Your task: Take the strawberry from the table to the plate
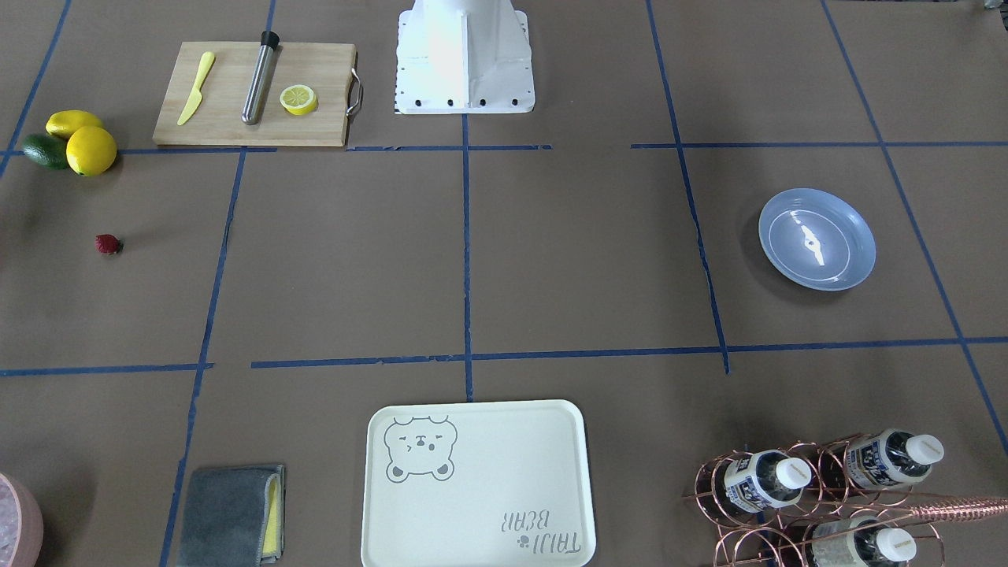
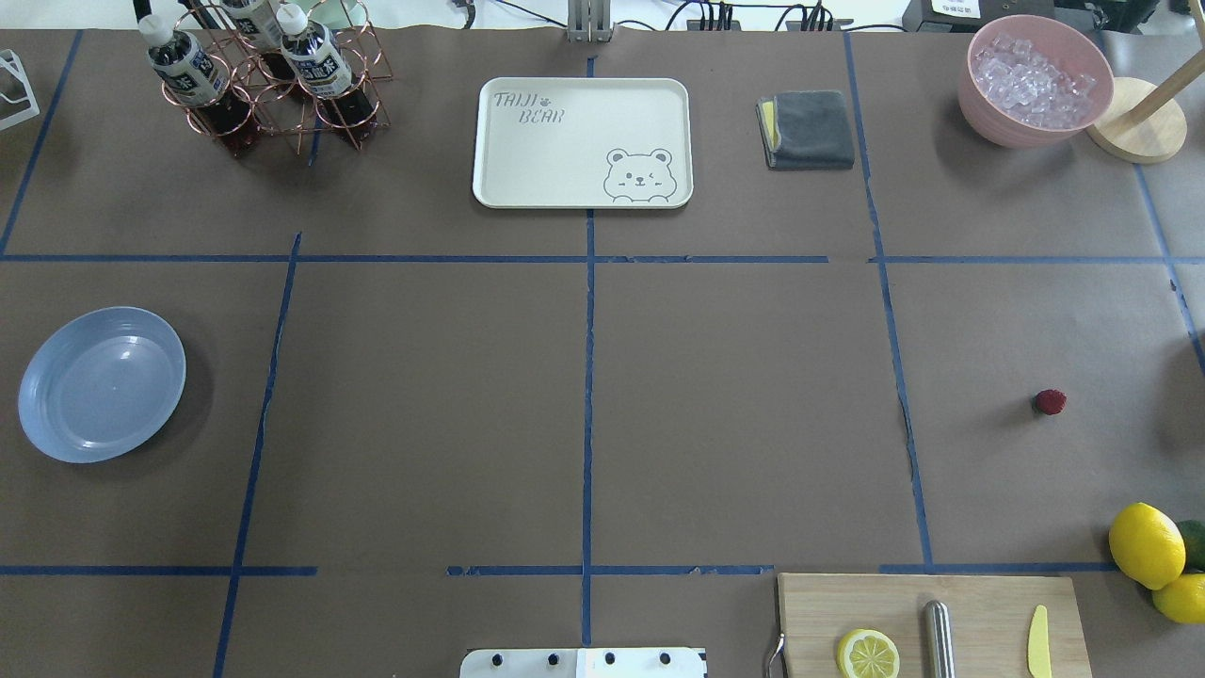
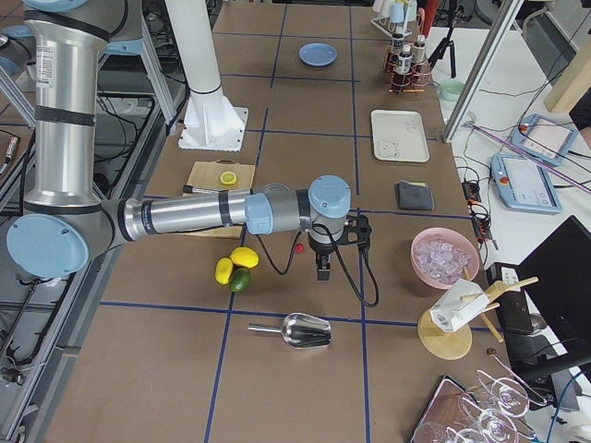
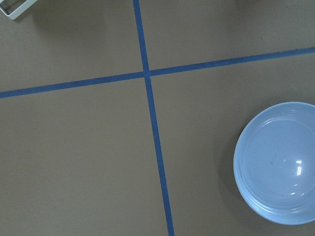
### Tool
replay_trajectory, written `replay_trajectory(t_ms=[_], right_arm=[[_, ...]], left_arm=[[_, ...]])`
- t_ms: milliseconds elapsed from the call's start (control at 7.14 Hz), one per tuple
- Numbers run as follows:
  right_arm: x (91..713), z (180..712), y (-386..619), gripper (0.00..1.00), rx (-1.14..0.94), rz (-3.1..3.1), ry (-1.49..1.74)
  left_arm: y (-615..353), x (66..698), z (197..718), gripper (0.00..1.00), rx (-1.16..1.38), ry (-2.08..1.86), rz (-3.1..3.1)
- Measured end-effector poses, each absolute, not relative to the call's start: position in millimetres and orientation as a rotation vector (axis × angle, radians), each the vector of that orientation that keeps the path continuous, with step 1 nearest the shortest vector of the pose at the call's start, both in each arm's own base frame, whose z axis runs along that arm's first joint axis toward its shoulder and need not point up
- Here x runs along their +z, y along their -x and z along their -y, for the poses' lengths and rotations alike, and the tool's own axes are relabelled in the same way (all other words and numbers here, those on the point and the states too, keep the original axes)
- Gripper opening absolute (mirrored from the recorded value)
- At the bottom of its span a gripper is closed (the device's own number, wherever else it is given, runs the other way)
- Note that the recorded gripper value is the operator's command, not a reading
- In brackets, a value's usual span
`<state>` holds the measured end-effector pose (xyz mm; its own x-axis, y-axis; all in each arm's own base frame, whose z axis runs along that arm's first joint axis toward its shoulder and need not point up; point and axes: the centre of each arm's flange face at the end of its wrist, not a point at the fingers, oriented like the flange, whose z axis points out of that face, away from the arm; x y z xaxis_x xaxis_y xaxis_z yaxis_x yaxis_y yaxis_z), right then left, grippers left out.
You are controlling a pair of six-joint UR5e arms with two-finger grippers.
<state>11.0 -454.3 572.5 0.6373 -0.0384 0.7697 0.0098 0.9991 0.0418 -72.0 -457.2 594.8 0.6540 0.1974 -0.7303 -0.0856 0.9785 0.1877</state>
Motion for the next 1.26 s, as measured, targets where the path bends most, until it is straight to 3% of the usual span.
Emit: replay_trajectory(t_ms=[1261], right_arm=[[570.3, 453.4, -6.2, 1.0, -0.041, 0.887, -0.036]], left_arm=[[66.9, 570.5, 465.1, 1.0, 0.213, -0.24, -0.855]])
